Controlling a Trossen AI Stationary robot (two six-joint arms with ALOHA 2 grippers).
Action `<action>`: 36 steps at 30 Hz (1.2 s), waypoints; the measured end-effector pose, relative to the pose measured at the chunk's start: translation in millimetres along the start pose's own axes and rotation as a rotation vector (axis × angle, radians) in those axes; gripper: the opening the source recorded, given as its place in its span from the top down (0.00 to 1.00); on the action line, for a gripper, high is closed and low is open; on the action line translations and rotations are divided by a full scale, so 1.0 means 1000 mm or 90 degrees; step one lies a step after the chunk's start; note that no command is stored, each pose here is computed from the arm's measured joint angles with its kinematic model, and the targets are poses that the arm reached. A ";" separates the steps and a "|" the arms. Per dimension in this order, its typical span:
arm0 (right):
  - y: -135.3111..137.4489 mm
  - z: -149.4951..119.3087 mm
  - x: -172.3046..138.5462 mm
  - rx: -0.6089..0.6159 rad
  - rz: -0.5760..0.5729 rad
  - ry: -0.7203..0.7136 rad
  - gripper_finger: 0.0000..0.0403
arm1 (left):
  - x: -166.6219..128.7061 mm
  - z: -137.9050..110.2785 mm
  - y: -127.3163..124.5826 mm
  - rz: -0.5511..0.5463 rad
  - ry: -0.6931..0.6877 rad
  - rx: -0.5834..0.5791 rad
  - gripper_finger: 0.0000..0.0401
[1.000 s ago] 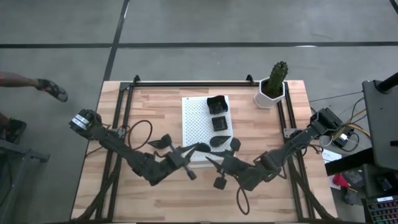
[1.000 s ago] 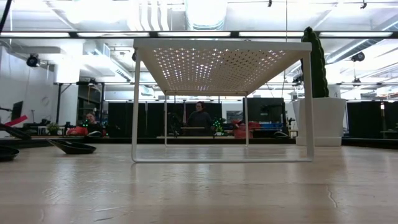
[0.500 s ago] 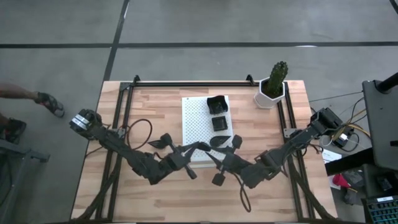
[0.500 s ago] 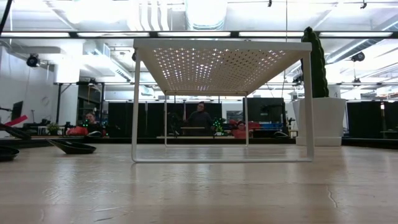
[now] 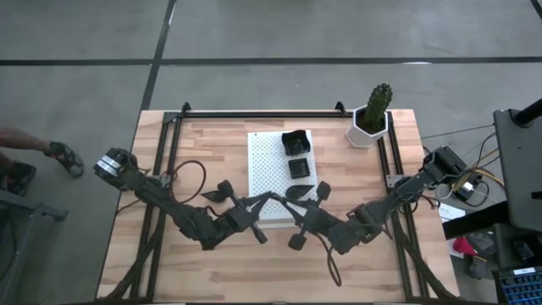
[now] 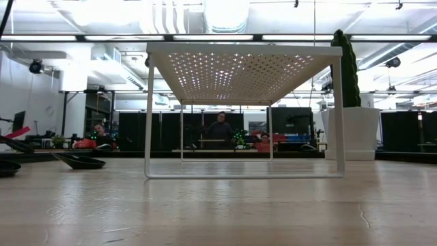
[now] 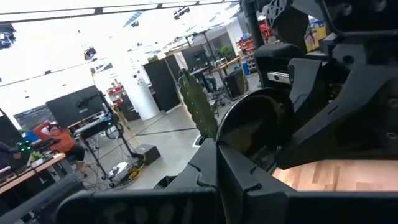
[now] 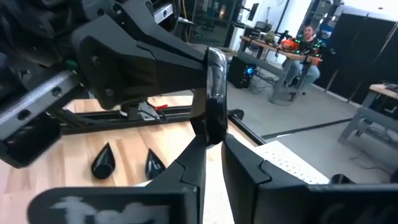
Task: Pick & Place Mini shaped plates
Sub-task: Stack the black drop-shaped plate on top of the black drop-shaped plate on the shelf
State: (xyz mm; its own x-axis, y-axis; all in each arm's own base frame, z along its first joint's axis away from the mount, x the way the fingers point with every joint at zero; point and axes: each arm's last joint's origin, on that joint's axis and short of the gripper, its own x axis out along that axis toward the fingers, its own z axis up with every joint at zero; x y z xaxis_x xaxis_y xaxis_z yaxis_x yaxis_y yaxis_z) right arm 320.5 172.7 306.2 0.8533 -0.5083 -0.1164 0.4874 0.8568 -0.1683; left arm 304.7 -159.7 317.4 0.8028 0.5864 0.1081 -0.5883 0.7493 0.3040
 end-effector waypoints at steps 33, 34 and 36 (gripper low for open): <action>-0.028 0.035 -0.015 -0.088 0.040 -0.002 0.98 | -0.002 0.001 -0.009 -0.148 -0.077 -0.035 0.58; -0.029 0.036 -0.016 -0.096 0.040 0.002 0.98 | -0.002 0.001 -0.009 -0.149 -0.076 -0.033 0.57; -0.030 0.038 -0.016 -0.114 0.041 0.014 0.98 | -0.003 0.001 -0.009 -0.148 -0.076 -0.030 0.57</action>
State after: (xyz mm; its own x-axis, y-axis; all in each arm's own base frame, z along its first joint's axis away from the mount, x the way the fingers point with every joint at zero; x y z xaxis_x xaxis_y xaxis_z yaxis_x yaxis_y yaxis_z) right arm 299.3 158.2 350.2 0.8767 -0.4560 -0.1534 0.3889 0.8595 -0.3318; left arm 308.1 -168.2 314.9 0.9213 0.3580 0.1516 -0.3877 0.8750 0.2899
